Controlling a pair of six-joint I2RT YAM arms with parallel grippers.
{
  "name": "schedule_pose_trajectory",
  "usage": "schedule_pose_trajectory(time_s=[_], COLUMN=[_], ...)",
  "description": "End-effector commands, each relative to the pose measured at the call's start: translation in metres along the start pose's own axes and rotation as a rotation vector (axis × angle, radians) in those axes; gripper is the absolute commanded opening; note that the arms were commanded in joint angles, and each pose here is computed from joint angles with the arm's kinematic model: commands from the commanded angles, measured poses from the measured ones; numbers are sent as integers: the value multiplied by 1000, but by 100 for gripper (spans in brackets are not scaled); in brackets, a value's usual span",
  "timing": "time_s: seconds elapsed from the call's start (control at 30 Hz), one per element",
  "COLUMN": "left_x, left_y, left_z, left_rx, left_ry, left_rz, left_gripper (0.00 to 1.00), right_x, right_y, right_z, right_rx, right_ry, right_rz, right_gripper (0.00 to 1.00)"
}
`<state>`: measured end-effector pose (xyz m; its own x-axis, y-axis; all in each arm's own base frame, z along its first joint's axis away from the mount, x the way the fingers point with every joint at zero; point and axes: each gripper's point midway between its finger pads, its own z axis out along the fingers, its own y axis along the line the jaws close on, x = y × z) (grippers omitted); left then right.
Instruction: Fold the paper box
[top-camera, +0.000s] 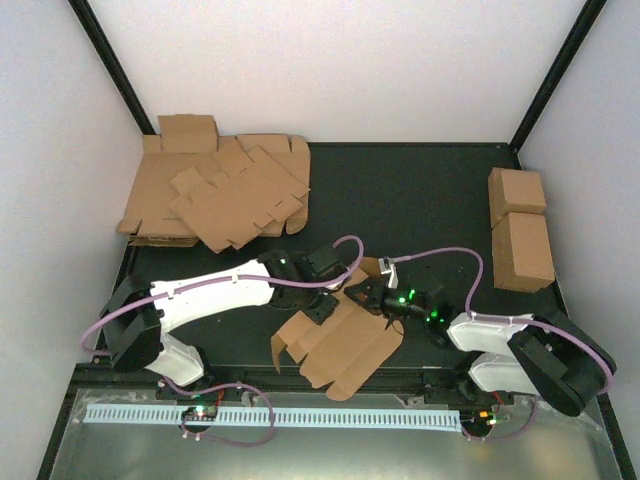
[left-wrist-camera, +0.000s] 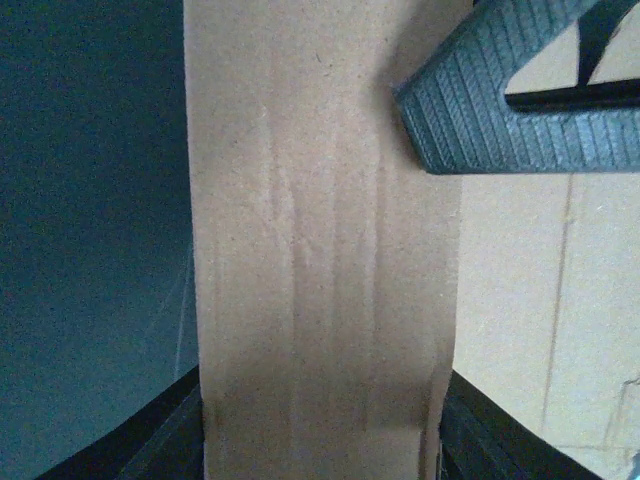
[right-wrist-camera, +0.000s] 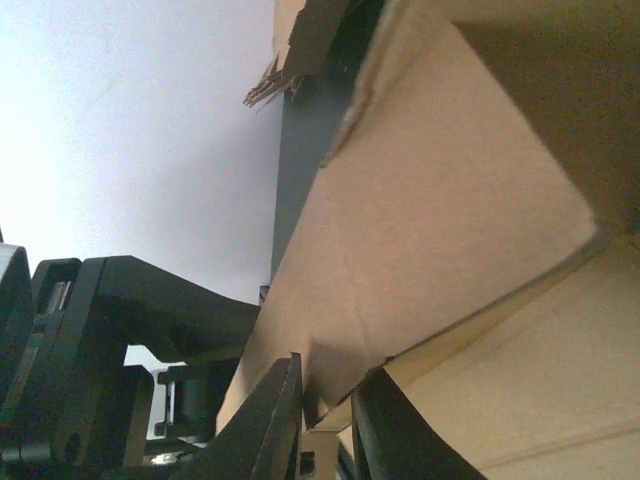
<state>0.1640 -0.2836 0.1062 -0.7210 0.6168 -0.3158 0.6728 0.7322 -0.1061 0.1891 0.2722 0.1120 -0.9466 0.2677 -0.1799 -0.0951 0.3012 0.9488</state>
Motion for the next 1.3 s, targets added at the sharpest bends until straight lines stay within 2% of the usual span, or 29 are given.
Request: schedule_pose_trajectory(time_s=[0.0, 0.07, 0.17, 0.6, 0.7, 1.0, 1.27], left_x=[-11, -13, -17, -29, -30, -26, -14], left_y=[-3, -8, -19, -14, -11, -13, -7], left_z=[-7, -9, -13, -29, -31, -23, -4], left_rx=[-32, -3, 66, 188, 220, 283, 250], left_ry=[-18, -27, -60, -106, -112, -80, -24], left_rz=[-14, -11, -3, -63, -78, -76, -95], left_gripper=[59, 70, 79, 88, 88, 78, 72], right_x=[-2, -2, -1, 0, 1, 1, 4], right_y=[1, -2, -5, -8, -9, -10, -18], right_z=[0, 0, 0, -1, -1, -1, -2], right_rx=[5, 11, 16, 19, 20, 18, 39], right_ry=[-16, -17, -17, -17, -19, -18, -14], right_rz=[-30, -31, -30, -56, -64, -79, -97], right_gripper=[16, 14, 12, 9, 9, 9, 9])
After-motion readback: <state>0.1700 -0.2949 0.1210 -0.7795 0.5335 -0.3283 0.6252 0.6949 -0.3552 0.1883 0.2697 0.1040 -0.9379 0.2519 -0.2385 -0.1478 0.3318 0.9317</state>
